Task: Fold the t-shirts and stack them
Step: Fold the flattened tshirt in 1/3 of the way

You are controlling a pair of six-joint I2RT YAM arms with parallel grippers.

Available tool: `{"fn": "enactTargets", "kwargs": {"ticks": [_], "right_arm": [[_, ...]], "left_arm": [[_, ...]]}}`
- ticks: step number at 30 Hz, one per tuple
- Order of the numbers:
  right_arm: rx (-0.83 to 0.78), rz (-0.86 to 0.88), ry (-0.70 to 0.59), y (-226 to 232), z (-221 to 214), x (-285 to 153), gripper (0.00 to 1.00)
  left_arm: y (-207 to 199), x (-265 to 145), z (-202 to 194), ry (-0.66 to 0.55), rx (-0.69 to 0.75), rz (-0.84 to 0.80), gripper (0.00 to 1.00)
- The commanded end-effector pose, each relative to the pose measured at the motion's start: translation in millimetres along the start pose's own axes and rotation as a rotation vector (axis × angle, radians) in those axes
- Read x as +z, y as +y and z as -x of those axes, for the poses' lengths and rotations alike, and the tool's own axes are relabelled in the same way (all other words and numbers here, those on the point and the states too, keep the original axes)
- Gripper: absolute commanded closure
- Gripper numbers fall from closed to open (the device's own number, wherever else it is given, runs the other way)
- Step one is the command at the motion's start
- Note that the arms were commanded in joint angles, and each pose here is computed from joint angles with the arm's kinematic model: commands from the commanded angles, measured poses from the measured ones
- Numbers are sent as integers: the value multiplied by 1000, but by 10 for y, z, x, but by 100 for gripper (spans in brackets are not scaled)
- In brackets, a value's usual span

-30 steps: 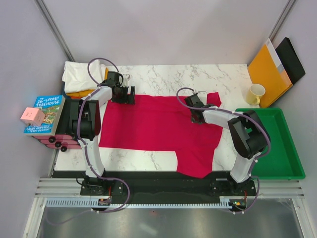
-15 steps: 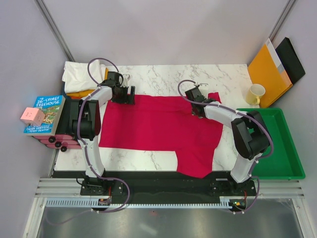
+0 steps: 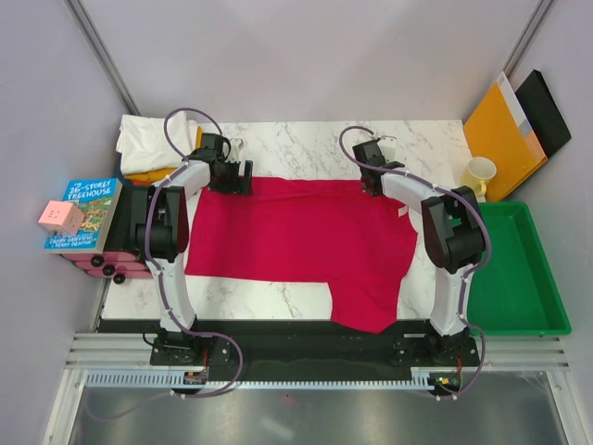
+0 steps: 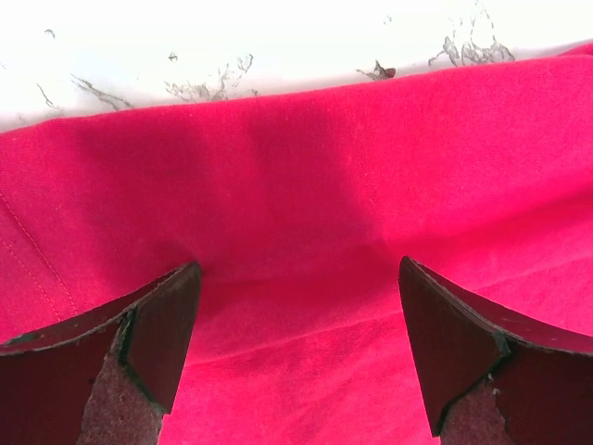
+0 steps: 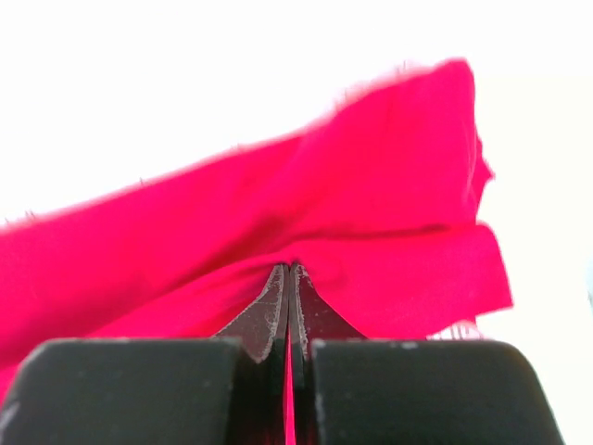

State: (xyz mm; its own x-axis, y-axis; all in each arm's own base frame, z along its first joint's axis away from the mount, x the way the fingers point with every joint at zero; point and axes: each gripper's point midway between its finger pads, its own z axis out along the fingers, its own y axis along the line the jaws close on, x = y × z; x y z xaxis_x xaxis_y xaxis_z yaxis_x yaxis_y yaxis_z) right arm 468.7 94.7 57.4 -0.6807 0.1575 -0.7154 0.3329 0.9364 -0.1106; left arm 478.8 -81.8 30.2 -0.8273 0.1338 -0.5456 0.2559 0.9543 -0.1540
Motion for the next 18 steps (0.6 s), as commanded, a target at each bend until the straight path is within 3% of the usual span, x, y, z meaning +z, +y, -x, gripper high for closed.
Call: {"fn": "enactTargets", "kwargs": {"ticks": [1,4,5,6,10,12,18], "right_arm": [[28,2,-68,89,389,94,100],[18,9,-65,153,412,139,99],[18,12,-62,154,403,138,93],[20,7,-56,132,353,141,79],[47,43,-121,115,473,-115,62],[33,49,-125,107,447,-205,57],[-22,68,-118,112,228,-422,58]], "left_arm": [[32,42,-42,31,-19,-3,6],[41,54,-58,37,-17,0,6],[45,58,-56,37,-14,1,6],[42,59,-63,39,-16,0,6],[41,77,-54,39,-12,-5,6],[28,66,-20,32,-13,-11,6],[15,73,39,24,-17,-20,6]]}}
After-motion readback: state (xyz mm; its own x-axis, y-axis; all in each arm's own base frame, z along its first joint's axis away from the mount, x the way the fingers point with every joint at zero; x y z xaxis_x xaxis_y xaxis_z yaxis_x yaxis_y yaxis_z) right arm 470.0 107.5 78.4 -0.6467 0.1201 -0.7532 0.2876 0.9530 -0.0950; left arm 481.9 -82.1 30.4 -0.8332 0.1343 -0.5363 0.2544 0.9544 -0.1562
